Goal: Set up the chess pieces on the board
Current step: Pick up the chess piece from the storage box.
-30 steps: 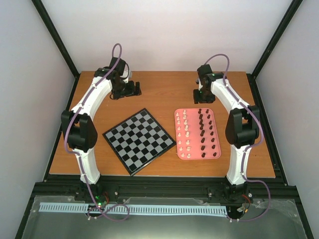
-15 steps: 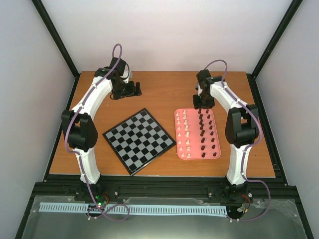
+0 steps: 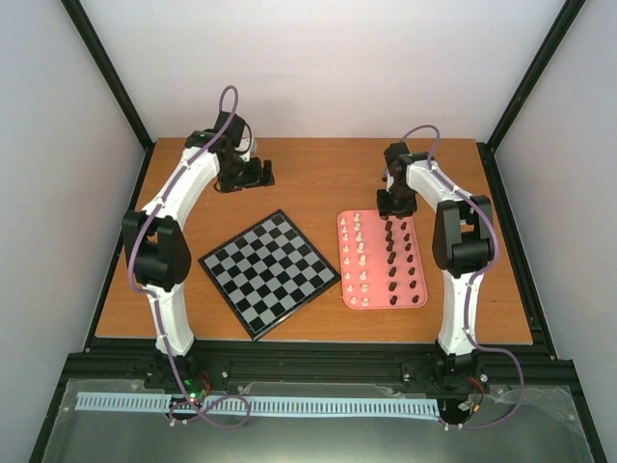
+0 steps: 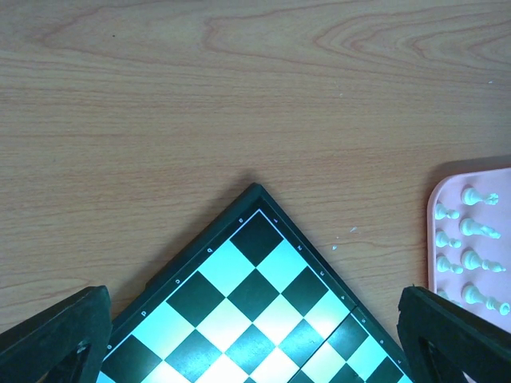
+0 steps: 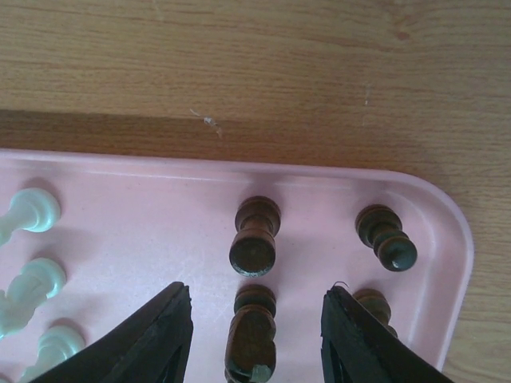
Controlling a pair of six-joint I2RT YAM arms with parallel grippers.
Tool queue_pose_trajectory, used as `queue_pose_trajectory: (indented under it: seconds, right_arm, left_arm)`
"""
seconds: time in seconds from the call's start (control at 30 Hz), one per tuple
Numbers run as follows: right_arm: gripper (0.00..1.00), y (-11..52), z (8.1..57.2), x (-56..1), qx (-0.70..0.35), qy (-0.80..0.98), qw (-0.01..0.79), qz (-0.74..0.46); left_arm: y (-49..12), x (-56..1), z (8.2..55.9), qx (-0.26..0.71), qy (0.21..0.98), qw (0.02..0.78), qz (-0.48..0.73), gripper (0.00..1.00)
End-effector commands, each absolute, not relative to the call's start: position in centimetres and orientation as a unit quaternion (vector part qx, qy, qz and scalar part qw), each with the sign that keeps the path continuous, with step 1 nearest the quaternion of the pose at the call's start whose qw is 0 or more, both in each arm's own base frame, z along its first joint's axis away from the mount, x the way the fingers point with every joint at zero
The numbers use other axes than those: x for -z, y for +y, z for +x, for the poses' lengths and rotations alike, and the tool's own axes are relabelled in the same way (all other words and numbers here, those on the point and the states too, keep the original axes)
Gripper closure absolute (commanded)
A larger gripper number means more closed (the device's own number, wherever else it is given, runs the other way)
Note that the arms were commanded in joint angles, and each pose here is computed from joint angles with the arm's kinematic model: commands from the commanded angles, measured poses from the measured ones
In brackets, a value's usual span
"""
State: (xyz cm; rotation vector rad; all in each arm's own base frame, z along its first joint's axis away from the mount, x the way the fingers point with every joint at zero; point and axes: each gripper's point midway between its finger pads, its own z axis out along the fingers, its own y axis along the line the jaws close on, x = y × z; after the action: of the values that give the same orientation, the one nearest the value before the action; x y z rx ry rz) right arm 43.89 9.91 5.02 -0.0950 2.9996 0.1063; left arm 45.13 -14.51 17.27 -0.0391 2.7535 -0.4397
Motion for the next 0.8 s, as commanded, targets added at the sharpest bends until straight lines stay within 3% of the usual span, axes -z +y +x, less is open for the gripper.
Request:
queue_pose_trajectory:
  seconds: [0.0,0.4,0.57,0.77]
  right_arm:
    - [0.55,10.3,44.7,-4.7,-0.043,0.995,0.075,-0.038]
    - [0.62,10.3,46.1,-4.4,-0.038,0.994,0.091,-0.041]
    - [0.7,10.1,46.2,-4.4,-0.032,0.994,0.092,-0.041]
    - [0.7,10.2,46.3,-4.2,-0.032,0.994,0.091,-0.042]
  left_arm:
    - [-14.7,-18.1,45.8,0.16,0.97,0.185,-0.01,0.0]
    - [-14.8,-17.5,45.8,0.16,0.971,0.177,-0.012,0.0]
    - [-14.9,-17.2,45.8,0.163,0.971,0.172,-0.012,0.0]
    - [-15.0,-17.1,45.9,0.163,0.971,0.172,-0.013,0.0]
